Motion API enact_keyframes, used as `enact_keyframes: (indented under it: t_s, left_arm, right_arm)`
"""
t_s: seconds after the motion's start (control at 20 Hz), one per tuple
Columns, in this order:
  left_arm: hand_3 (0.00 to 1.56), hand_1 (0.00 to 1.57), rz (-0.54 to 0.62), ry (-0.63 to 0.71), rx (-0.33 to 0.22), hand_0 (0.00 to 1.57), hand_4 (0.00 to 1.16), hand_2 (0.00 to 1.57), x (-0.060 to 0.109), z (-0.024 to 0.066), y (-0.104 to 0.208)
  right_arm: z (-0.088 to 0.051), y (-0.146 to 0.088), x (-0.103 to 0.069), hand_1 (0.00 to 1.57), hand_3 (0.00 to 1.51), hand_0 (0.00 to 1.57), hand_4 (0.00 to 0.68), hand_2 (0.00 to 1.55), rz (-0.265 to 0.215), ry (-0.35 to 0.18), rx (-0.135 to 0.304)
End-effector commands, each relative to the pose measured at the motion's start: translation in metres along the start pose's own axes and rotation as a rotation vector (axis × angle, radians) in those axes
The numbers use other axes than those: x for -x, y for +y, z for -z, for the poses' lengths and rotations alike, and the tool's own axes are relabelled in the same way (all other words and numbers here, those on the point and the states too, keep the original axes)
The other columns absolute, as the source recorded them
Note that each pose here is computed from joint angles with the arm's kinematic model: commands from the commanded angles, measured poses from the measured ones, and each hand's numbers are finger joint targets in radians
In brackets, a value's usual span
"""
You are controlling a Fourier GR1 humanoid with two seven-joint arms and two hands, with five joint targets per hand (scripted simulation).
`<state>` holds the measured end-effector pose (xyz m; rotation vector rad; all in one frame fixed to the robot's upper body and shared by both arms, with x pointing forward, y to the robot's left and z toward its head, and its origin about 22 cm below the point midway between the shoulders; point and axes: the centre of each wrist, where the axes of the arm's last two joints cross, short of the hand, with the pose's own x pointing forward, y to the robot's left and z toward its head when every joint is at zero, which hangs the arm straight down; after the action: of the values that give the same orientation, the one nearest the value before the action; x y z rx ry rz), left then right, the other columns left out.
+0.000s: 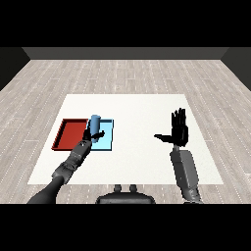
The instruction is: Pick the blue can and put it in the blue box
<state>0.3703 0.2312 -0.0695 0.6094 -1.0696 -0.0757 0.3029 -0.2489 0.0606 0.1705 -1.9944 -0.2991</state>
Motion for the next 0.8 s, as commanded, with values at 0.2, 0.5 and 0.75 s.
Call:
enact_keyframes:
  t_s: [0.2, 0.5, 0.75]
  left_arm:
    - [0.4, 1.35, 0.012, 0.157, 0.097, 1.35, 0.61, 1.24, 0.032, 0.0026, 0.018]
    - [0.0, 0.0, 0.221, 0.053, 0.006, 0.0, 0.0, 0.0, 0.02, 0.0007, 0.007]
    - [0.0, 0.0, 0.07, -0.045, -0.119, 0.0, 0.0, 0.0, 0.016, -0.0001, 0.004]
  right_arm:
    - [-0.002, -0.008, -0.002, 0.0, 0.0, 0.0, 0.0, 0.0, 0.007, -0.016, -0.016]
    - [-0.005, 0.004, 0.0, 0.0, 0.0, 0.0, 0.0, 0.0, 0.039, -0.024, -0.003]
    - [0.002, 0.001, 0.01, 0.0, 0.0, 0.0, 0.0, 0.0, 0.056, -0.03, -0.021]
